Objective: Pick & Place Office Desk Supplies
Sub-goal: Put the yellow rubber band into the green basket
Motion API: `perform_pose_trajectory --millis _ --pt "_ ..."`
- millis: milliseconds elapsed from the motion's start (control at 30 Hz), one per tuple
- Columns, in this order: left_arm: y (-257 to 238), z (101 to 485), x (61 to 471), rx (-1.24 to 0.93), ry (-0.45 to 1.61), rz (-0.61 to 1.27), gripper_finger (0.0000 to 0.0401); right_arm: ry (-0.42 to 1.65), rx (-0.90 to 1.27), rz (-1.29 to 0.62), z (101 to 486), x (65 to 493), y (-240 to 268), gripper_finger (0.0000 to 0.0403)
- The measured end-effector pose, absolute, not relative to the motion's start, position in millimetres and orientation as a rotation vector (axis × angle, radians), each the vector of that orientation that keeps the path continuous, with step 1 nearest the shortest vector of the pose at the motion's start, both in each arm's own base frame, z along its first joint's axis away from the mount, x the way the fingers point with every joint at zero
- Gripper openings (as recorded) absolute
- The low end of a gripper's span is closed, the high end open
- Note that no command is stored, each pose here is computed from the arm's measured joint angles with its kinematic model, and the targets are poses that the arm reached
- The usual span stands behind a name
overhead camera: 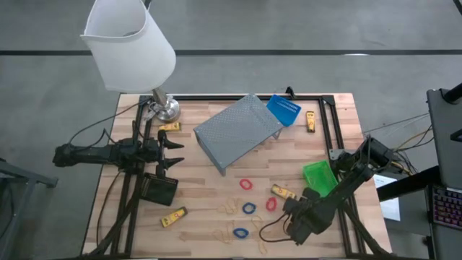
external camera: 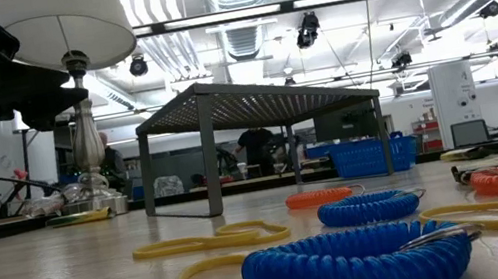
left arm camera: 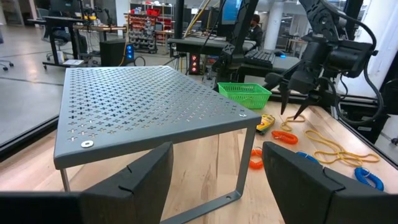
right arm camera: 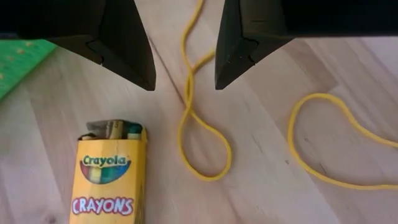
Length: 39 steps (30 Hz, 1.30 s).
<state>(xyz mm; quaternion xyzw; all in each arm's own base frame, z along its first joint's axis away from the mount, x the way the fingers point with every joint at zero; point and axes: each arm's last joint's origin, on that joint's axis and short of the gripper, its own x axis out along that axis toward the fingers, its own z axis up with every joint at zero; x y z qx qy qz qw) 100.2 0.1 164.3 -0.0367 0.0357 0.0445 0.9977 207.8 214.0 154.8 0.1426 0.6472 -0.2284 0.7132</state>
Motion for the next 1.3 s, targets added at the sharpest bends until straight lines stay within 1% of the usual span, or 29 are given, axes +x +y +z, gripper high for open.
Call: perform_pose_trajectory --millis 167,400,800,1000,1300 --pt "0.1 164.3 100.2 -0.073 0.071 0.089 0.0253 1.443 0.297 -0.506 149.9 204.0 209.9 0.0162" --pt "0.1 164.3 100.2 -0.073 0.071 0.089 0.0253 1.426 0.329 -0.477 139.6 200.6 206.5 0.0164" --pt "0.1 164.3 100.2 -0.073 0.071 0.089 0.0253 1.382 0.408 -0.423 137.7 192.0 197.2 0.0145" --pt "0.1 164.3 100.2 -0.073 0.071 0.089 0.0253 1.381 0.413 -0.424 137.2 192.0 197.4 0.0114" --pt "0.1 164.3 100.2 -0.073 0.071 0.089 0.0253 1.375 0.413 -0.423 137.3 192.4 197.7 0.0038"
